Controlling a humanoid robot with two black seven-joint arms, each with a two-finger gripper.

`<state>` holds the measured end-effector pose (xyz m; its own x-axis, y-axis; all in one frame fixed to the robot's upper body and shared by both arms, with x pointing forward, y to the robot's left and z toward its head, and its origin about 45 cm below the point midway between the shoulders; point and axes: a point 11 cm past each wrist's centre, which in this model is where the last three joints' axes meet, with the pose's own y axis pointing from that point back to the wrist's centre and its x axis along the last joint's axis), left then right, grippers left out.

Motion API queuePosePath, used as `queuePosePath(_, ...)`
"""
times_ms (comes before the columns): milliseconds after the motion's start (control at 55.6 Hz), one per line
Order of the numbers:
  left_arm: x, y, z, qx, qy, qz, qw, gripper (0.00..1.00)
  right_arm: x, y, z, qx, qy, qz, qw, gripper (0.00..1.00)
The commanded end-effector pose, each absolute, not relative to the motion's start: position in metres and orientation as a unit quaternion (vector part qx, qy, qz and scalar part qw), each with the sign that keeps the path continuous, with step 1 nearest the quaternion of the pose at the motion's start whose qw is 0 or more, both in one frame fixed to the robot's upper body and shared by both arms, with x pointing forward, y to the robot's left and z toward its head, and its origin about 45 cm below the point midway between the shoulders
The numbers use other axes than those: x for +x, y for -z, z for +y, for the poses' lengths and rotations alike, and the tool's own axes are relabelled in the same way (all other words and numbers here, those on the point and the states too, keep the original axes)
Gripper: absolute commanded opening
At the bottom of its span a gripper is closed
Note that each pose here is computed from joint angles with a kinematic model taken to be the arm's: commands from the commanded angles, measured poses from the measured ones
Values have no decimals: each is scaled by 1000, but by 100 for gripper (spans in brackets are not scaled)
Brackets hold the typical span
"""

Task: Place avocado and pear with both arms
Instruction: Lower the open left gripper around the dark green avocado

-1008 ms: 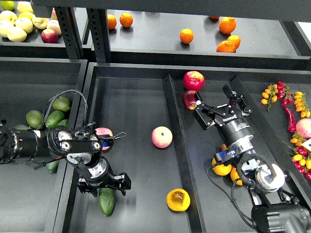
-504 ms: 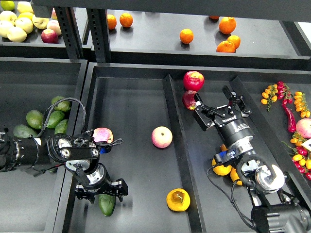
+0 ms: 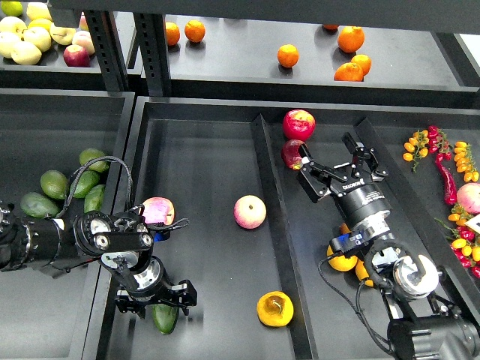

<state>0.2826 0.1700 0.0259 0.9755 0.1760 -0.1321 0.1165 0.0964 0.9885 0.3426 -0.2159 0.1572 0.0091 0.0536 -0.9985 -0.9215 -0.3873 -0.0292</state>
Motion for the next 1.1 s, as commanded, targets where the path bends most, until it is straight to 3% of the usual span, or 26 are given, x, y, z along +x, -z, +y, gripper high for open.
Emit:
queuePosePath(0,279,-22,171,671,-20,114,732,99,339,-155,-216,-582,-596,372,410,100)
queuePosePath(270,276,-19,162,669,-16,113,735,92,338,-153,-216,-581,-597,373,410,100)
queuePosePath(558,279,-22,158,663,-18,114,740,74,333,-149,-217,-577,-600,376,408,100)
queuePosePath(756,281,-25,158,662,-21,112,741,54,332,-148,-217,-576,-601,376,408,100)
queuePosePath(1080,284,-26,158,656,-29,118,745,31,332,-147,-217,-576,-601,376,407,100)
